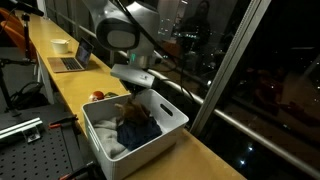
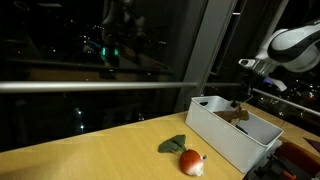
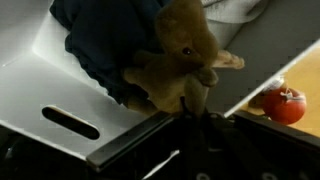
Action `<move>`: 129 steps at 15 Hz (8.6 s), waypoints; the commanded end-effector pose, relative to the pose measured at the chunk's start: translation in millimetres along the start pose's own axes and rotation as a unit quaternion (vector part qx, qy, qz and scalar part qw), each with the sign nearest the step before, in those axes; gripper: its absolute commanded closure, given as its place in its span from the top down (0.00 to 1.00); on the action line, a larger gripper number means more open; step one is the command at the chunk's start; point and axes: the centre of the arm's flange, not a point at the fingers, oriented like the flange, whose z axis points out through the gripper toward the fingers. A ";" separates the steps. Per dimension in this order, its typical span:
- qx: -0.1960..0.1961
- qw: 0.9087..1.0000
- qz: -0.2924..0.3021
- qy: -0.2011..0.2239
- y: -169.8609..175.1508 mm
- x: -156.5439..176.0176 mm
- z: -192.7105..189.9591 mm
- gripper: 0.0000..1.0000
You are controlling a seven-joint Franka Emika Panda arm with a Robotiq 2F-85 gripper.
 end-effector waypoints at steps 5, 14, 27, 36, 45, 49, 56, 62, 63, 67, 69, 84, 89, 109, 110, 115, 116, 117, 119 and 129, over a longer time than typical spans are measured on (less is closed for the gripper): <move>-0.079 0.994 -0.068 -0.025 -126.5 82.6 -124.5 0.01; -0.126 0.978 -0.150 -0.073 -219.8 179.0 -158.5 0.01; -0.078 0.982 -0.128 -0.111 -165.8 159.9 -86.3 0.81; -0.134 0.978 -0.099 -0.128 -16.6 64.0 -47.0 1.00; -0.132 0.979 -0.090 -0.123 34.8 44.1 82.4 1.00; -0.129 0.976 -0.085 -0.153 42.1 23.6 127.8 1.00; -0.112 0.973 -0.069 -0.188 55.0 0.9 191.1 1.00; -0.107 0.977 -0.044 -0.178 45.5 -13.7 191.4 0.42; -0.107 0.978 -0.038 -0.174 43.9 -16.2 186.8 0.36; -0.118 0.980 -0.023 -0.156 27.1 -24.3 154.5 0.06; -0.128 0.981 -0.019 -0.145 12.0 -19.6 120.2 0.00; -0.276 0.950 -0.098 -0.109 -129.5 118.2 -165.4 0.03; -0.290 0.932 -0.169 -0.135 -218.7 220.4 -201.3 0.03; 0.019 0.975 -0.185 -0.125 -286.1 262.7 -74.2 0.03; 0.028 0.975 -0.184 -0.124 -283.4 260.2 -73.6 0.09; 0.015 0.978 -0.173 -0.119 -242.0 230.4 -67.3 0.58; 0.008 0.979 -0.168 -0.118 -229.3 218.7 -66.9 0.66; -0.005 0.980 -0.158 -0.119 -215.4 207.2 -66.0 0.72; -0.026 0.983 -0.139 -0.113 -182.1 180.2 -64.1 0.87; -0.035 0.992 -0.013 -0.121 -26.1 25.6 -8.6 1.00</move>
